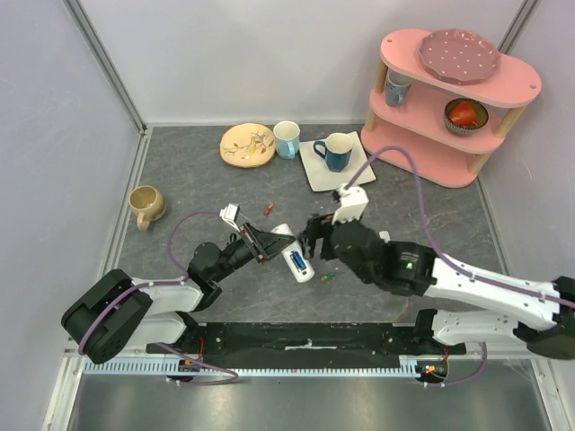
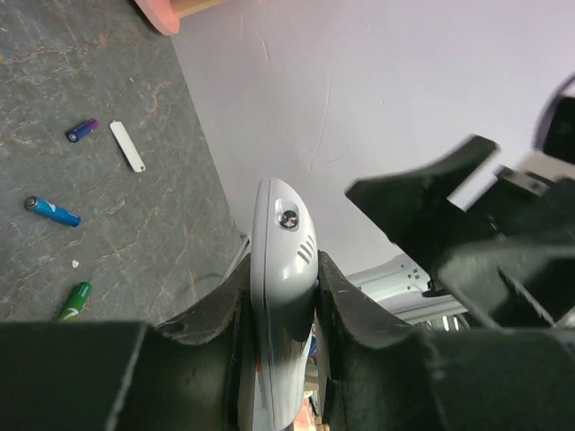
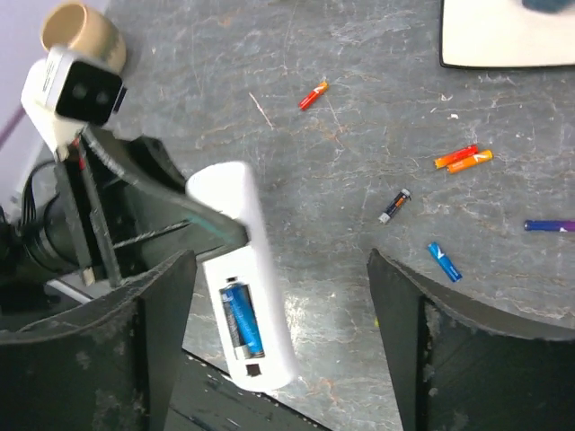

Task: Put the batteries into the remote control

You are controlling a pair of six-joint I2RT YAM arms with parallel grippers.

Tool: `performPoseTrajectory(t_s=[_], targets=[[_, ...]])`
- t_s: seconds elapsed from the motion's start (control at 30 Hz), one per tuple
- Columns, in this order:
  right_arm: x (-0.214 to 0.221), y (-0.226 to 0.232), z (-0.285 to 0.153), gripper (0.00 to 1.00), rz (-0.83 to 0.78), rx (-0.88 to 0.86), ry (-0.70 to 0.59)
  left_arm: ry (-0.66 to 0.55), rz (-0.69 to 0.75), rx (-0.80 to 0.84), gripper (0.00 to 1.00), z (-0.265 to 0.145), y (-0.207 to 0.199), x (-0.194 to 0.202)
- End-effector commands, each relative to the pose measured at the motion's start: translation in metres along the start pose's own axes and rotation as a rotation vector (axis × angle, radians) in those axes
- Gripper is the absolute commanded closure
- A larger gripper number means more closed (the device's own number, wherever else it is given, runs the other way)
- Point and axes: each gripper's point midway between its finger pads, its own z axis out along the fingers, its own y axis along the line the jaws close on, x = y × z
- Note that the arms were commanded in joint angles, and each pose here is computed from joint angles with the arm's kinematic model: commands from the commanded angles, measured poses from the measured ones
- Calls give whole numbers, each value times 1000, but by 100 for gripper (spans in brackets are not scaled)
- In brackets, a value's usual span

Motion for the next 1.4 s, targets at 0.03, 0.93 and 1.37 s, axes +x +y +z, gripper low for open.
performPoseTrajectory(t_s=[0.03, 0.93, 1.37], targets=[[-11, -17, 0, 6, 288, -134, 24, -10, 25, 134, 98, 3, -36, -6], [43, 8, 19, 10, 486, -373, 261, -9, 35, 165, 98, 8, -45, -8], [49, -2, 23, 12, 532, -350, 261, -10, 35, 163, 98, 7, -44, -8]])
